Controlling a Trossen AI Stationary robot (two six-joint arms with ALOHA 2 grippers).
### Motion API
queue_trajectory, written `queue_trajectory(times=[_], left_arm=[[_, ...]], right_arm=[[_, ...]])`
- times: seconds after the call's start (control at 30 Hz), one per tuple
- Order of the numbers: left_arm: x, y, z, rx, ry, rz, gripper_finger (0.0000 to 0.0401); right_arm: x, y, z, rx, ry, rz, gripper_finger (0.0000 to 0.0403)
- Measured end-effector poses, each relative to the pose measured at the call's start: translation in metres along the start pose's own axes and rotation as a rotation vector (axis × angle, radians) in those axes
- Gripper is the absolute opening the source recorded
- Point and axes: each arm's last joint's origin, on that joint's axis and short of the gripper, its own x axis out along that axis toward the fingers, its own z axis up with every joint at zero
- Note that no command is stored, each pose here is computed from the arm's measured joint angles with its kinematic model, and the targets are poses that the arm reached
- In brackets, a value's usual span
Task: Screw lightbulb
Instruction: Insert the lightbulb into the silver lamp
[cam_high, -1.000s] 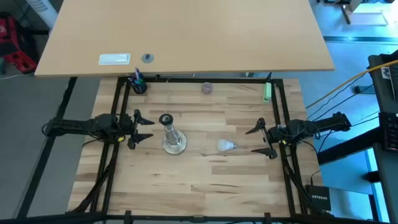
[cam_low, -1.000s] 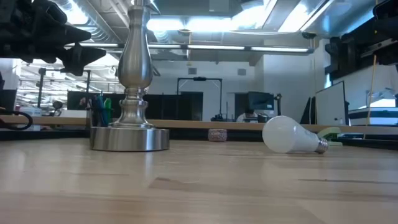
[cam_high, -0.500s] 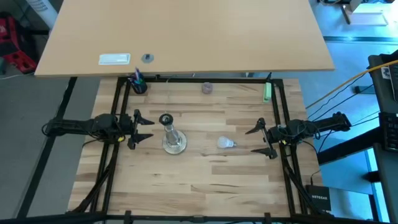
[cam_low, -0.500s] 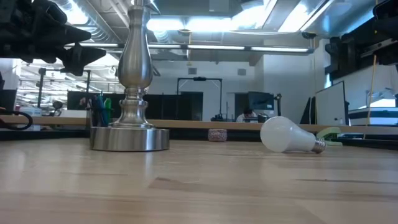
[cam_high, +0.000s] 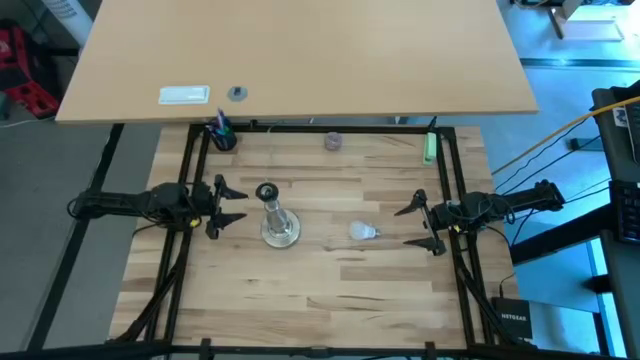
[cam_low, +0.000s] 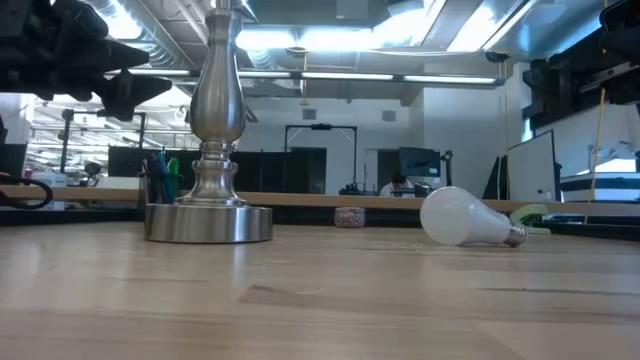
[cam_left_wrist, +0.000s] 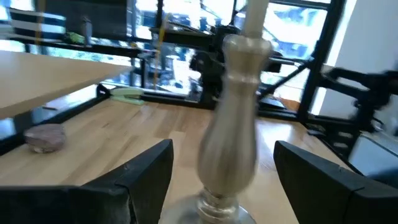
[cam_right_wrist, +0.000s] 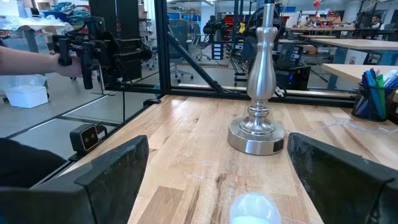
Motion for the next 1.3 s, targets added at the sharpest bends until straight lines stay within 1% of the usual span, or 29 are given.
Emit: queue_trajectory(times=[0.07,0.13,0.3,0.43,0.5,0.57,0.73,0.87,1.0,1.13,1.3], left_arm=[[0.0,0.0,0.002,0.003,-0.026,0.009,0.0266],[0.0,0.0,0.005,-0.047,-0.047,0.005,0.0266],[-0.001,-0.001,0.016,-0.267,-0.16,-0.029,0.0266],[-0.003,-0.002,0.023,-0.408,-0.234,-0.056,0.0266],[-0.003,-0.001,0.024,-0.477,-0.25,-0.05,0.0266],[-0.003,-0.002,0.025,-0.519,-0.25,-0.067,0.0266],[-0.004,-0.007,0.027,-0.644,-0.2,-0.197,0.0266],[-0.007,-0.016,0.047,-0.65,-0.196,-0.297,0.0266],[-0.001,-0.029,0.074,-0.612,-0.146,-0.345,0.0266],[0.022,-0.052,0.099,-0.562,-0.032,-0.378,0.0266],[0.057,-0.096,0.125,-0.524,0.161,-0.448,0.0266]], right_arm=[[0.0,0.0,0.0,0.0,0.0,0.0,0.0386],[0.0,0.0,0.0,0.0,0.0,0.0,0.0386],[0.0,0.0,0.0,0.0,0.0,0.0,0.0386],[0.0,0.0,0.0,0.0,0.0,-0.001,0.0386],[0.0,0.0,0.0,0.0,0.0,0.0,0.0386],[0.0,0.0,0.0,0.0,0.0,0.0,0.0386],[0.0,0.0,0.0,0.001,0.0,0.0,0.0386],[0.0,0.0,0.001,0.001,-0.008,-0.016,0.0386],[0.0,0.0,0.001,0.002,-0.016,-0.017,0.0386],[0.0,0.0,0.002,0.003,-0.017,-0.005,0.0386],[0.0,0.0,0.002,0.003,-0.018,0.0,0.0386]])
